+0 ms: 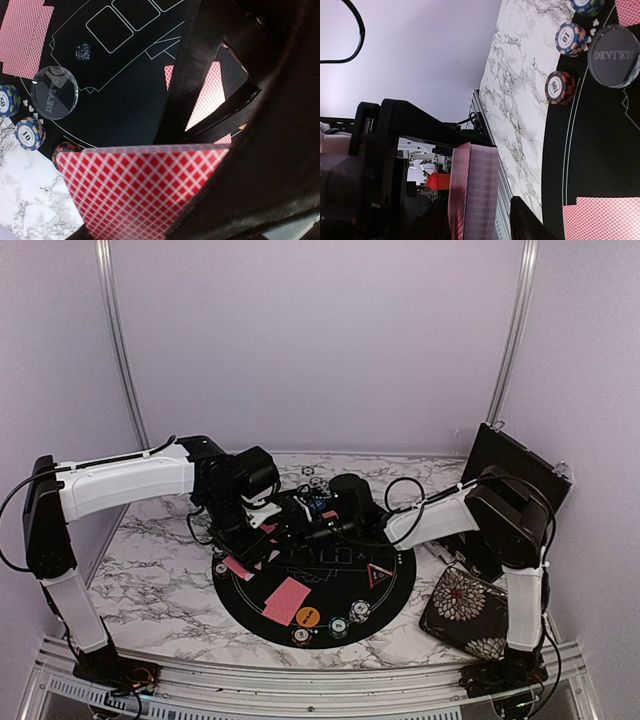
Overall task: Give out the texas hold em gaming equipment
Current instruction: Pick up the poker card from the face-down deck piles.
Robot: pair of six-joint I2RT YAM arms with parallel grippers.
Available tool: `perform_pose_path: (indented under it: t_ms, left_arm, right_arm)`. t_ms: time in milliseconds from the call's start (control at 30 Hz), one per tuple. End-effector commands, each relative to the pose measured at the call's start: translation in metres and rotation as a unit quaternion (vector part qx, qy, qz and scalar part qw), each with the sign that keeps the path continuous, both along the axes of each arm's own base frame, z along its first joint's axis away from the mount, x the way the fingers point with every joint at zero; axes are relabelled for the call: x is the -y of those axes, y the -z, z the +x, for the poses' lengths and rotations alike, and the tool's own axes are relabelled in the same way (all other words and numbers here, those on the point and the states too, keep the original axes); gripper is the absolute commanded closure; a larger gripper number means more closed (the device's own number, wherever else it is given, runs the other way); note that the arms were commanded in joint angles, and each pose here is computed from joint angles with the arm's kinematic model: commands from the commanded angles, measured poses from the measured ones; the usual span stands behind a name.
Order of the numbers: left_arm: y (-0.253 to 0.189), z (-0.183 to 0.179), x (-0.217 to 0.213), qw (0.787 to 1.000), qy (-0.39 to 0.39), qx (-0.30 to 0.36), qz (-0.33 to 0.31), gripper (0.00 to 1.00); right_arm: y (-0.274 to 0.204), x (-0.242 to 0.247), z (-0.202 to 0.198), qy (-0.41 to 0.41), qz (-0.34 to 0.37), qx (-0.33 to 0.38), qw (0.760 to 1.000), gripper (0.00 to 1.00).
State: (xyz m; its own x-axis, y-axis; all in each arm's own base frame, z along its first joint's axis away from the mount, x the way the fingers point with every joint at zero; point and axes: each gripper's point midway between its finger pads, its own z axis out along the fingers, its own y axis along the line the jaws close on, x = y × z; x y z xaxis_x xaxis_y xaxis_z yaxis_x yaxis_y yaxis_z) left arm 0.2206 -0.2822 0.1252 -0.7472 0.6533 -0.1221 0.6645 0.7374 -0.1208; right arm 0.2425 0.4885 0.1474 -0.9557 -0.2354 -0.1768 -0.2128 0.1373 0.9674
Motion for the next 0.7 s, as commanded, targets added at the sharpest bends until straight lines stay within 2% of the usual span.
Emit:
perform_pose_path:
  t_ms: [0,400,667]
  left_arm:
    - [-0.013,0.000,0.001,1.000,0.007,0.010,-0.009,0.56]
    - [-0.014,-0.001,-0.001,1.000,0.006,0.013,-0.009,0.56]
    - [-0.014,0.000,0.000,1.000,0.007,0.015,-0.009,0.56]
  right_arm:
    - [-0.007,-0.008,0.005,0.005,0.006,0.016,1.000,0.58]
    - [0.002,0.003,0.023,0.040,-0.030,0.031,0.998,0.66]
    - [0.001,0.011,0.028,0.051,-0.036,0.036,0.997,0.66]
